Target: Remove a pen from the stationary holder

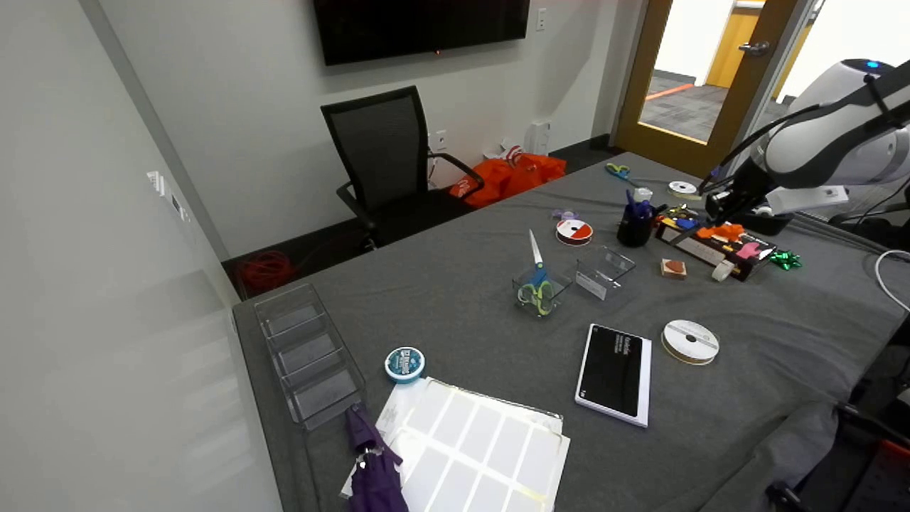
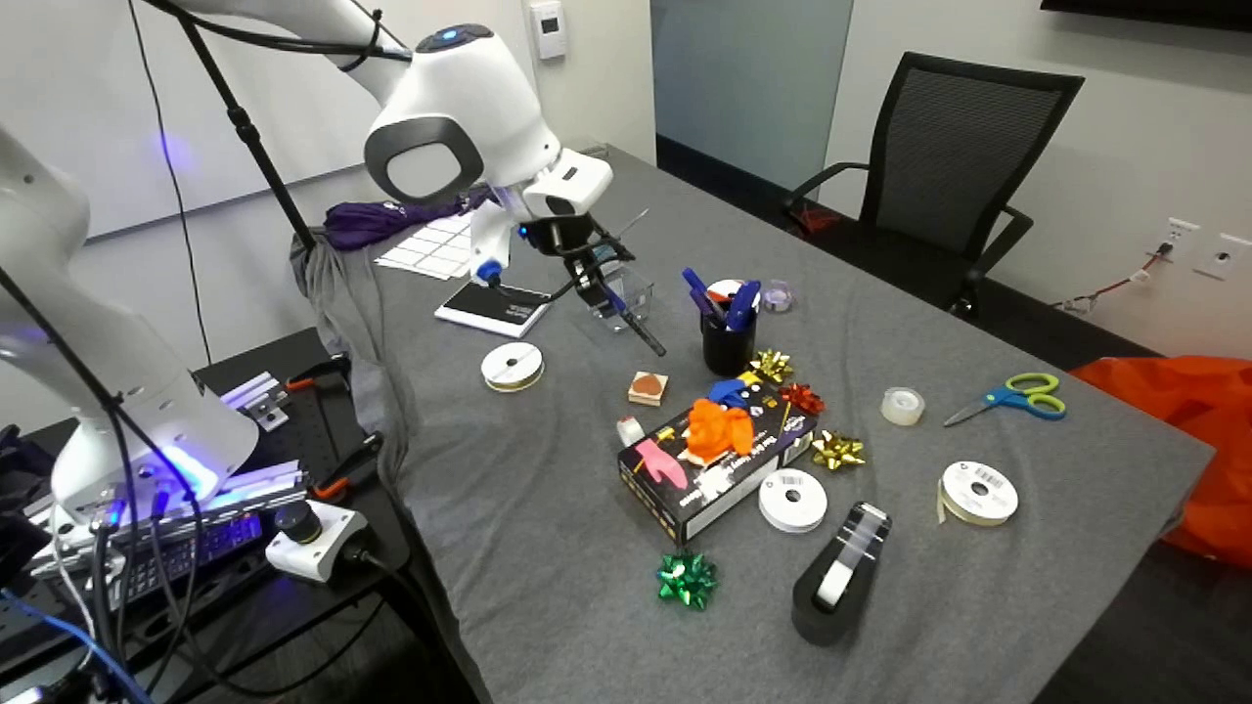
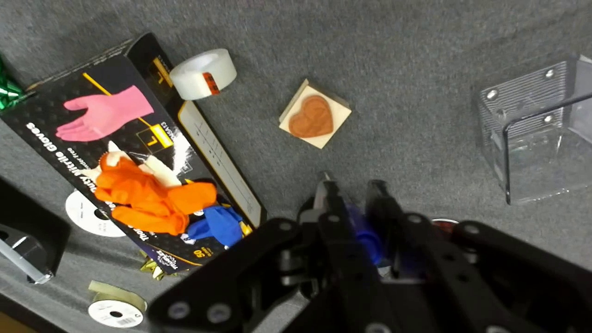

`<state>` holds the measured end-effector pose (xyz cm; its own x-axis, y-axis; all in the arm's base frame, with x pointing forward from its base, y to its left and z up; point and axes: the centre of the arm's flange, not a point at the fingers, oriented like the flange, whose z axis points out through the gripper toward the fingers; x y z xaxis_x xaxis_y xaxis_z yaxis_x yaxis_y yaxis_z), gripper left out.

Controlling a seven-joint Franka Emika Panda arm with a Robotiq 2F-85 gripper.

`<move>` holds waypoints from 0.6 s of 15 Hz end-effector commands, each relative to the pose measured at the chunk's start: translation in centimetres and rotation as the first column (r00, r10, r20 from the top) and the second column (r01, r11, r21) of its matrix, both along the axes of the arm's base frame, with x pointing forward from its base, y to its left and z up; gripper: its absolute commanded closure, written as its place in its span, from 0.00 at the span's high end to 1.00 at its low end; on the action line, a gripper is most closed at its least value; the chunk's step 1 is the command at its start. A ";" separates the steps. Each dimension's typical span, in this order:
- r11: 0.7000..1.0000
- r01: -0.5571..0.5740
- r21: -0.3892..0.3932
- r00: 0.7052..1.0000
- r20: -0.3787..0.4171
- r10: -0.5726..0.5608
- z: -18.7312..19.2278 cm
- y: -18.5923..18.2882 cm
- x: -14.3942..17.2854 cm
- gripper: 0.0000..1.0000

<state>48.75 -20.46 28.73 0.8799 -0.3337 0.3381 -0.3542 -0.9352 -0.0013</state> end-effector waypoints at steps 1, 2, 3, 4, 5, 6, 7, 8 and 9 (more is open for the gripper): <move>0.999 -0.045 0.011 0.997 0.068 0.044 -3.3 -0.8 -1.6 0.05; 0.998 -0.052 0.023 0.996 0.076 0.050 -4.0 -0.7 -1.8 0.05; 0.997 -0.062 0.046 0.995 0.081 0.058 -4.5 -0.5 -1.8 0.05; 0.995 -0.071 0.066 0.994 0.085 0.065 -5.0 -0.3 -1.8 0.05; 0.994 -0.080 0.078 0.993 0.091 0.073 -5.5 0.0 -1.8 0.05; 0.992 -0.089 0.088 0.992 0.099 0.080 -5.9 0.2 -1.7 0.05; 0.990 -0.098 0.098 0.991 0.103 0.088 -6.2 0.4 -1.7 0.05; 0.990 -0.103 0.096 0.990 0.104 0.093 -6.6 0.4 -1.7 0.05; 0.990 -0.108 0.092 0.990 0.102 0.098 -7.0 0.3 -1.9 0.05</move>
